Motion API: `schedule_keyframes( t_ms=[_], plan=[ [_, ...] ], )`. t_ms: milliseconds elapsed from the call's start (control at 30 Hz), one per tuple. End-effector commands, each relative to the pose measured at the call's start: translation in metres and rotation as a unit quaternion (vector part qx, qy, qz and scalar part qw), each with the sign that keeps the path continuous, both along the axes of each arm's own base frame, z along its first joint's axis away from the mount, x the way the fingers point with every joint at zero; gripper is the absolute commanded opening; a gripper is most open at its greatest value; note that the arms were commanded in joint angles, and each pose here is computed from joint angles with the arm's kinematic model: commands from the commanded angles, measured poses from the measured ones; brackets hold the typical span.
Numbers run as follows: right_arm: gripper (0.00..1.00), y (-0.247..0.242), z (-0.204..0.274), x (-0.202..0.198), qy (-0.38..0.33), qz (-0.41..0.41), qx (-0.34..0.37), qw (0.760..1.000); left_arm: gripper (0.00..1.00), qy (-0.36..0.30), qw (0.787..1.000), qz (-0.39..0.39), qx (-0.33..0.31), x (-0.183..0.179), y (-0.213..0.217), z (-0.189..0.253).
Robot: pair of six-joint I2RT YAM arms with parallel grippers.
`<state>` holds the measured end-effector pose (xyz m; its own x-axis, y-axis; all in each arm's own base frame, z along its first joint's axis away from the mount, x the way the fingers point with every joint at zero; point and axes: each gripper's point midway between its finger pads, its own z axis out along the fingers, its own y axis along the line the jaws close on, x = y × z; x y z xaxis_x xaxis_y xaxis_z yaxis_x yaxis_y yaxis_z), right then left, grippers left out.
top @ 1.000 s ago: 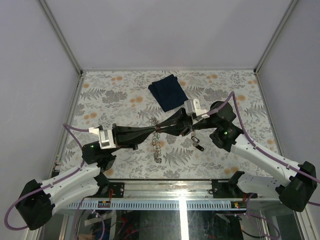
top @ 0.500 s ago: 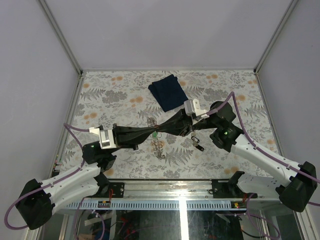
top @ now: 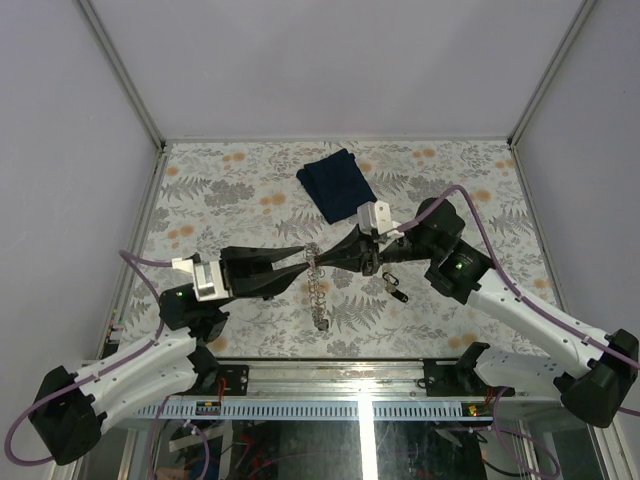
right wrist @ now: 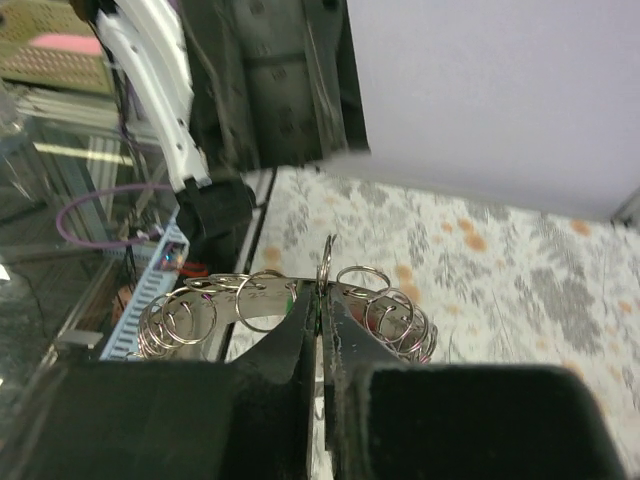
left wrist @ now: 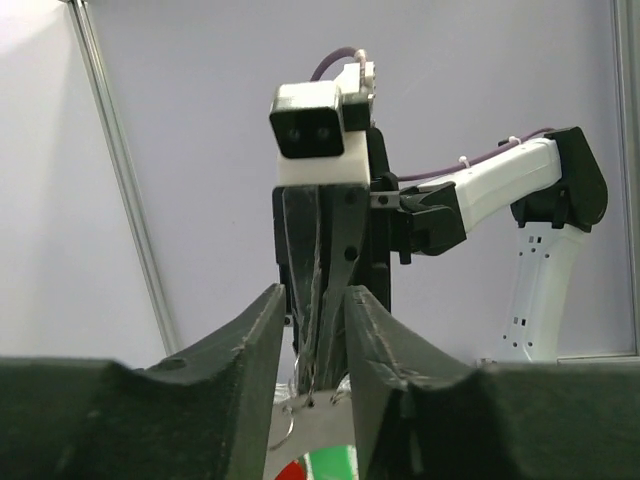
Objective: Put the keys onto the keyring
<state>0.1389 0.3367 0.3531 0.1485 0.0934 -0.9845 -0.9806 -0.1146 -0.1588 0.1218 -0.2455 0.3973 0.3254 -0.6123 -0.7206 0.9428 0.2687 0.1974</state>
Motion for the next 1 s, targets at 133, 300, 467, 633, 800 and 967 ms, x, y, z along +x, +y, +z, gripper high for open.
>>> schedule_keyframes(
  t_ms=[133, 300, 467, 633, 800, 967],
  plan=[
    [0.0, -0.031, -0.026, 0.023, -0.054, -0.097, -0.139, 0.984, 0.33, 0.035, 0.997, 0.058, 0.027, 0.016, 0.006, 0.01],
    [0.0, -0.047, -0.054, 0.034, -0.007, -0.133, -0.246, 0.96, 0.33, 0.08, 0.992, 0.07, 0.074, 0.028, 0.0, -0.009],
    [0.0, -0.059, -0.08, 0.039, 0.088, -0.15, -0.37, 0.912, 0.33, 0.114, 0.986, 0.076, 0.099, 0.035, -0.003, -0.024],
    [0.0, -0.074, -0.11, 0.044, 0.142, -0.181, -0.454, 0.861, 0.33, 0.14, 0.979, 0.1, 0.112, 0.042, 0.002, -0.041],
    [0.0, -0.082, -0.123, 0.043, 0.185, -0.188, -0.515, 0.816, 0.33, 0.144, 0.974, 0.111, 0.138, 0.045, 0.002, -0.058],
    [0.0, -0.07, -0.11, 0.036, 0.183, -0.169, -0.482, 0.84, 0.32, 0.119, 0.97, 0.079, 0.198, 0.038, -0.014, -0.074]
  ],
)
